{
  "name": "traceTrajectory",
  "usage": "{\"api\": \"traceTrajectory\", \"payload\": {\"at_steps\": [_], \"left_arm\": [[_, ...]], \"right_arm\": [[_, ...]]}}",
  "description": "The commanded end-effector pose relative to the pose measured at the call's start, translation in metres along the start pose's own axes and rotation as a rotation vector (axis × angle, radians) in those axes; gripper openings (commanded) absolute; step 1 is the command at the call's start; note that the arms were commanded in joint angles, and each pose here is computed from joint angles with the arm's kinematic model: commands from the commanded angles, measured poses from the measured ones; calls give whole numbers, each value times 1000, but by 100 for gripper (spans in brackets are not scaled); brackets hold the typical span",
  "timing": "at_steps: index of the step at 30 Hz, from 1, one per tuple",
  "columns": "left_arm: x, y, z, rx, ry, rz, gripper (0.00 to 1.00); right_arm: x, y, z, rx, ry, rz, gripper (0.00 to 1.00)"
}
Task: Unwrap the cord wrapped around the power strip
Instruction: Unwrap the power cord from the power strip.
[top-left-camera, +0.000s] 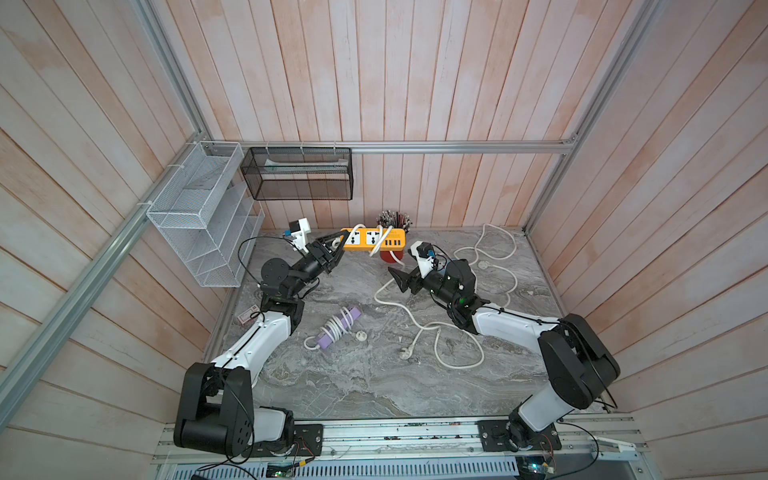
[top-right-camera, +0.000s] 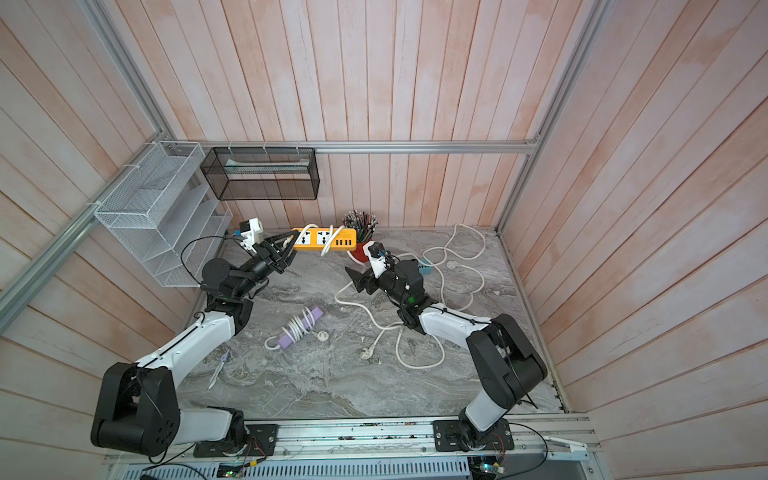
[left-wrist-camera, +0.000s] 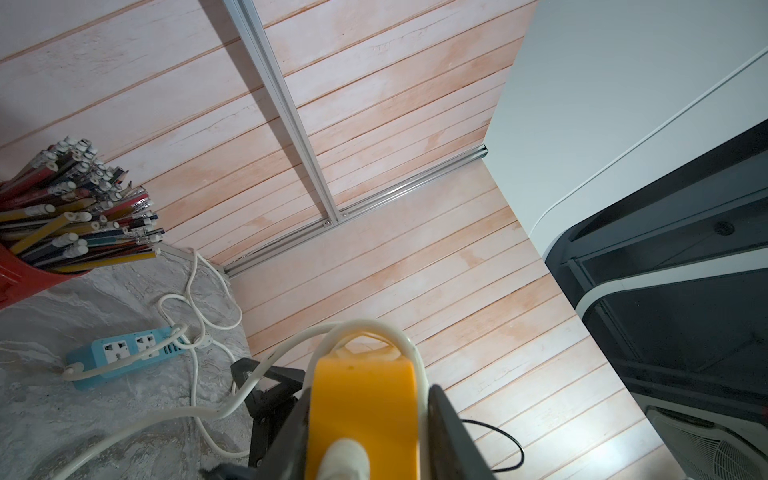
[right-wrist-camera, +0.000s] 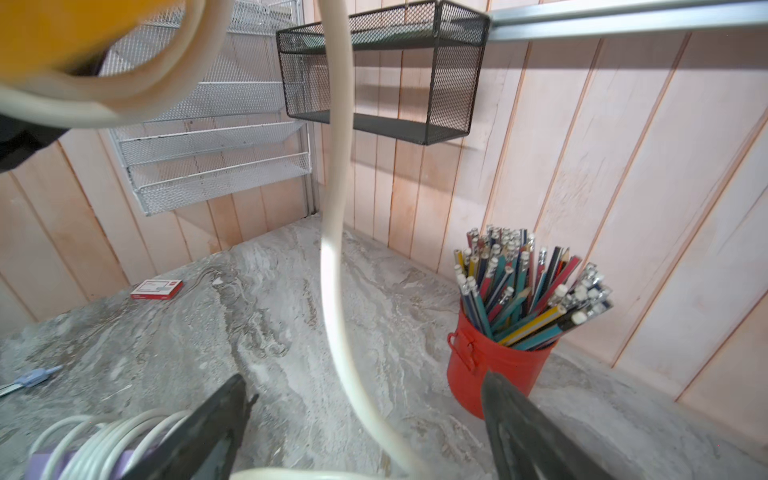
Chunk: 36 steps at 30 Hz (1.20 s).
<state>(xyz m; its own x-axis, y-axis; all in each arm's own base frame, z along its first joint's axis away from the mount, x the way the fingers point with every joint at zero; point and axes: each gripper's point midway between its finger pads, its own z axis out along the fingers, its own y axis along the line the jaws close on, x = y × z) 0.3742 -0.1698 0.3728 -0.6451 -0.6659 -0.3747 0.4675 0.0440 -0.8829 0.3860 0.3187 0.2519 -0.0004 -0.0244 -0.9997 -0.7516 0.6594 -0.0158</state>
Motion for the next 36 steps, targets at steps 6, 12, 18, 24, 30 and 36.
{"api": "traceTrajectory", "payload": {"at_steps": [6, 12, 18, 24, 30, 36], "left_arm": [[5, -19, -5, 39, -2, 9, 0], [9, -24, -6, 53, 2, -4, 0], [13, -20, -10, 34, 0, -15, 0], [18, -9, -15, 9, -4, -29, 0], [19, 2, -18, -17, -14, -31, 0], [15, 9, -19, -22, -30, -34, 0]], "right_arm": [[-9, -1, 17, -9, -72, 8, 55], [-11, -1, 21, -18, -84, 27, 50], [-20, -4, 22, -10, -87, 37, 0], [-37, -9, 12, 2, -107, 38, 0], [-57, -14, -3, 5, -120, 21, 0], [-73, -1, -28, -26, -125, 3, 0]]}}
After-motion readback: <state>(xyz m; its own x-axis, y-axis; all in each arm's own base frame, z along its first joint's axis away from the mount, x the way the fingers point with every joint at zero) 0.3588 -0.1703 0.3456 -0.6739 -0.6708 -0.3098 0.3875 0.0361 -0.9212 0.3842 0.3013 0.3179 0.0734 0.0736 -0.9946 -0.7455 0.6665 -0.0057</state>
